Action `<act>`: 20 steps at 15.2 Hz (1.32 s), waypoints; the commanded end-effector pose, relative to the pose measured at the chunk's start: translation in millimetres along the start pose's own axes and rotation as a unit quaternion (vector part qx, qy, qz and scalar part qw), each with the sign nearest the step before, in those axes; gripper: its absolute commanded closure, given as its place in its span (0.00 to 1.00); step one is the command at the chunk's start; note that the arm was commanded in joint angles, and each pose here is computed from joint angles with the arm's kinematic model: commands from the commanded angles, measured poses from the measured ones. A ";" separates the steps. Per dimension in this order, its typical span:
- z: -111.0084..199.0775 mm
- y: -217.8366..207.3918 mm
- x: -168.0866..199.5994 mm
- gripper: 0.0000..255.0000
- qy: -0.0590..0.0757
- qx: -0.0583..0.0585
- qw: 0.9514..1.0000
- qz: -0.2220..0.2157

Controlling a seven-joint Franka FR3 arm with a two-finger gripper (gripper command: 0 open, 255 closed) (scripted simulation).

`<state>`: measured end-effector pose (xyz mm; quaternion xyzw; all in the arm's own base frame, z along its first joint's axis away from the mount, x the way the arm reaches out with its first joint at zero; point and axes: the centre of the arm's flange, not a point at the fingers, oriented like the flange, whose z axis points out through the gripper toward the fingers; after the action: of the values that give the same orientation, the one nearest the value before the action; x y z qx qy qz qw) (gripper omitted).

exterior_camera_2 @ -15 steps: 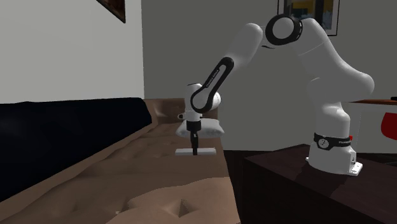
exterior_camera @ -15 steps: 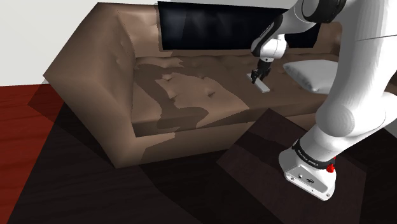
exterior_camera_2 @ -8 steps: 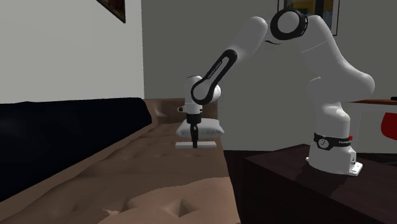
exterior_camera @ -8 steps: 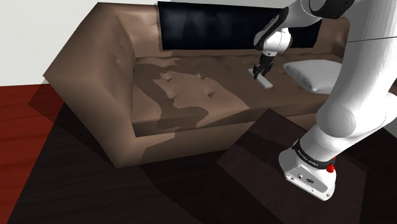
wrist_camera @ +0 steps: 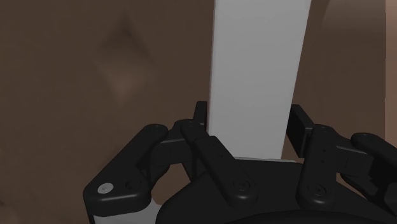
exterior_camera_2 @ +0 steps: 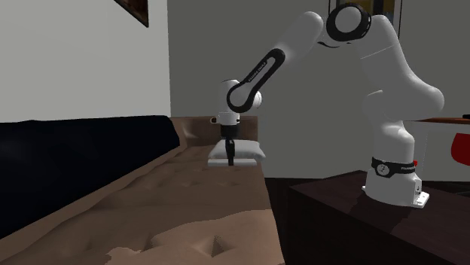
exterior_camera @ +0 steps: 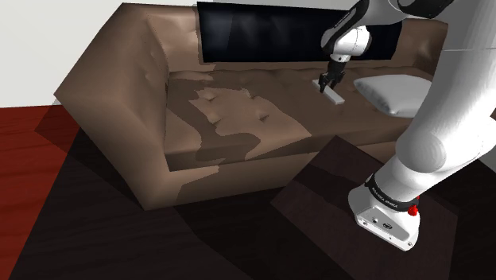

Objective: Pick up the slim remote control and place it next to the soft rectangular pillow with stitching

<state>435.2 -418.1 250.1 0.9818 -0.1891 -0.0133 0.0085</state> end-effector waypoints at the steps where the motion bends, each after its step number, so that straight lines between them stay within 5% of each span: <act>1: -12.2 0.8 -0.8 1.00 0.000 0.000 1.000 0.000; 16: -87.8 2.5 -2.5 1.00 0.000 0.000 1.000 0.000; 20: -86.8 54.0 -13.9 1.00 0.000 0.000 1.000 0.000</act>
<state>413.3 -450.2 337.8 0.9817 -0.1897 -0.0135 0.0084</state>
